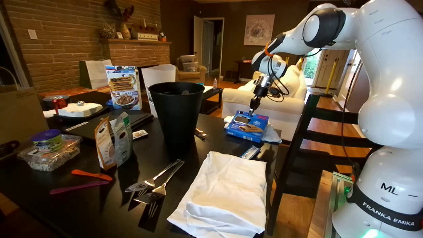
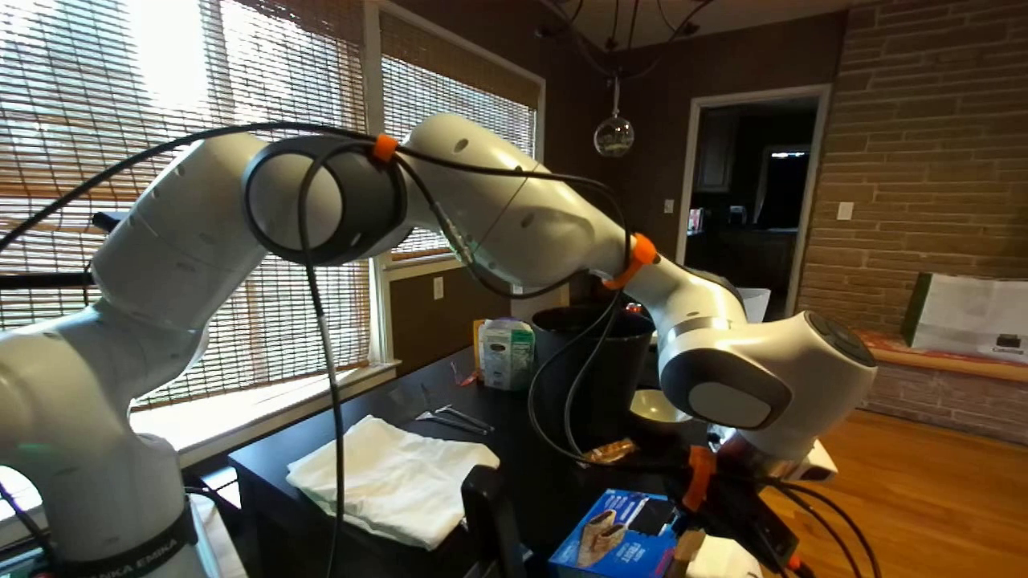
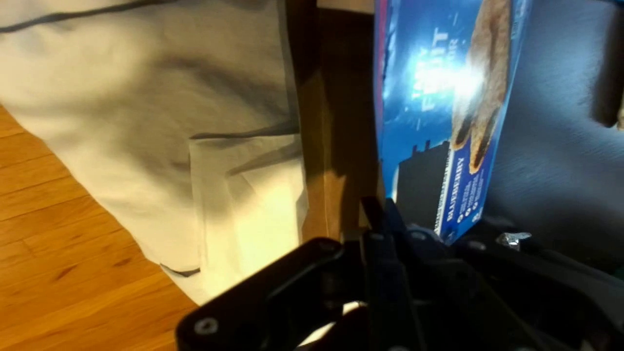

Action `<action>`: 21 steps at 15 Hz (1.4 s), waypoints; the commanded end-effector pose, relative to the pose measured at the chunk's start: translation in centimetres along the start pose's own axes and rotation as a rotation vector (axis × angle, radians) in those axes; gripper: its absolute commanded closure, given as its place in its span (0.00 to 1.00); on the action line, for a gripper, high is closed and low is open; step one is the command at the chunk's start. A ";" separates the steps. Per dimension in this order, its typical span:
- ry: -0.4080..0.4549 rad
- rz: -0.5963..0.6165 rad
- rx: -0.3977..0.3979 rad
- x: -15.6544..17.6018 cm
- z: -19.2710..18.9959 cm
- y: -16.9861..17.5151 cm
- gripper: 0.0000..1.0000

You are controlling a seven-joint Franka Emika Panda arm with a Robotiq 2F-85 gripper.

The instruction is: Put the chocolate bar inside the box

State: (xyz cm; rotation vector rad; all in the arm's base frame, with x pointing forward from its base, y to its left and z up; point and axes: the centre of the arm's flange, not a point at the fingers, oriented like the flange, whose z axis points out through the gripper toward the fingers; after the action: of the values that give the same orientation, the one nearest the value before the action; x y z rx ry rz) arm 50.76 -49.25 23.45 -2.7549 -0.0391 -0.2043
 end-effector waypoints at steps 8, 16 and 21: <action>0.013 -0.055 -0.065 -1.4 -3.4 -6.5 1.00; 0.004 -0.089 -0.146 -2.5 -1.8 -9.8 1.00; 0.019 -0.093 -0.207 -2.5 -1.6 -11.2 1.00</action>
State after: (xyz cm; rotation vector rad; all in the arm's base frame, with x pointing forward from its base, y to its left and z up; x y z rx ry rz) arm 48.93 -41.07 27.60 -2.9006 -0.1316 -0.2597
